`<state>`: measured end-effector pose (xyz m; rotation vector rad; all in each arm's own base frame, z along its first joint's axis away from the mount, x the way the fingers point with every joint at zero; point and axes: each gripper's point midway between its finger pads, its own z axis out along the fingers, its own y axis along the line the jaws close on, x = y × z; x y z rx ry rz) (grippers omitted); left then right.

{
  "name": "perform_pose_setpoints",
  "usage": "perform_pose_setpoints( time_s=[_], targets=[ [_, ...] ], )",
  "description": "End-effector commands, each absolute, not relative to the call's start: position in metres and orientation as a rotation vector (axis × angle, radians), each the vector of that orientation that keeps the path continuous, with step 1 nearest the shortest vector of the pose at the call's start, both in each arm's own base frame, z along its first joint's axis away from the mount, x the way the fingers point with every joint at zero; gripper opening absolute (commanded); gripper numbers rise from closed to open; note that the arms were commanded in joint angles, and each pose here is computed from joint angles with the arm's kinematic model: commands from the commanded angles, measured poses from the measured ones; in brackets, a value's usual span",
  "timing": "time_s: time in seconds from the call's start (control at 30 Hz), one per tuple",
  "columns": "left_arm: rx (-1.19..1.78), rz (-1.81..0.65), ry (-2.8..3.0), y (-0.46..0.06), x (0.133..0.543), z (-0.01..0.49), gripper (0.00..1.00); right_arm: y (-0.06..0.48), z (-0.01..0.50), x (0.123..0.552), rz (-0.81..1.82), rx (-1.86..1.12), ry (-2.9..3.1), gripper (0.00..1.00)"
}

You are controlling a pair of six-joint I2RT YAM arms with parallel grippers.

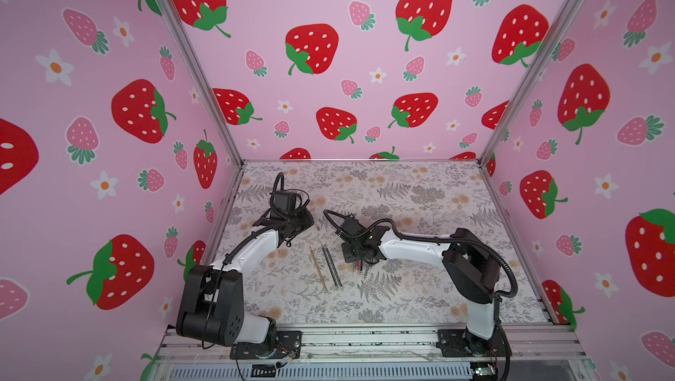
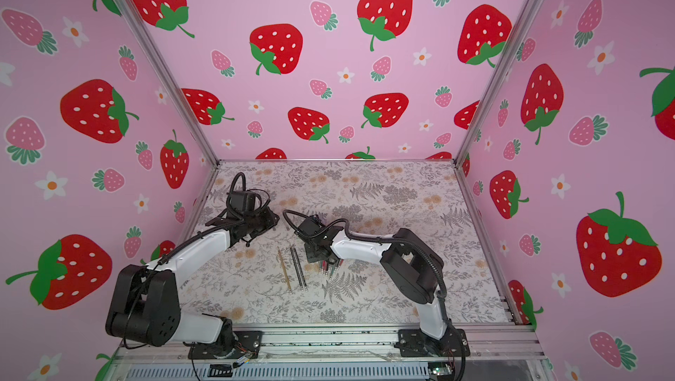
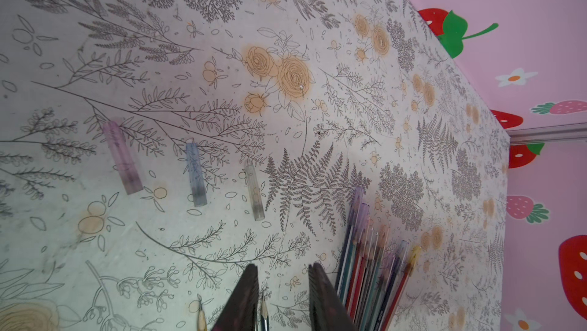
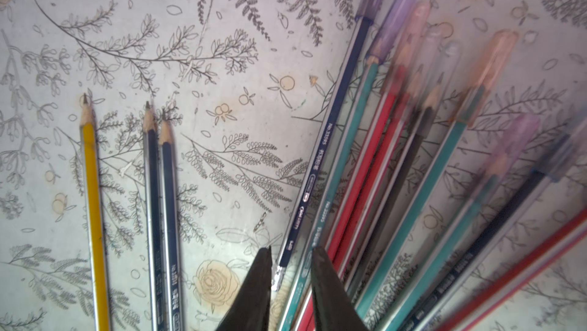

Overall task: Remove the protective cover of the pencils
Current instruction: Adjust the pencil at the center of the board.

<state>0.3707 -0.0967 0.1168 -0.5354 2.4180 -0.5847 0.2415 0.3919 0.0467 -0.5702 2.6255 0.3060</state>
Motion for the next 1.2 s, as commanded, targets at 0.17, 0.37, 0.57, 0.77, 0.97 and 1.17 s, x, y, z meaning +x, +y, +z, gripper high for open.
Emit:
perform_pose_setpoints(
  time_s=[0.17, 0.37, 0.57, 0.77, 0.97, 1.17],
  targets=[
    [-0.539, -0.562, 2.363, -0.085, 0.367, 0.132, 0.31, 0.394, 0.042, 0.257, 0.265, -0.544, 2.654, 0.23],
    [-0.555, -0.563, 2.348, -0.08, 0.363, 0.132, 0.31, 0.397, 0.03, 0.264, 0.249, -0.544, 2.683, 0.23],
    [-0.56, -0.572, 2.345, -0.079, 0.363, 0.133, 0.32, 0.397, 0.019, 0.266, 0.232, -0.531, 2.718, 0.21],
    [-0.559, -0.587, 2.344, -0.08, 0.363, 0.133, 0.31, 0.395, 0.01, 0.264, 0.201, -0.525, 2.755, 0.19],
    [-0.563, -0.591, 2.341, -0.078, 0.362, 0.133, 0.31, 0.391, 0.005, 0.244, 0.179, -0.575, 2.785, 0.09],
    [-0.558, -0.611, 2.334, -0.079, 0.361, 0.134, 0.3, 0.395, 0.009, 0.212, 0.177, -0.696, 2.739, 0.07]
  ],
)
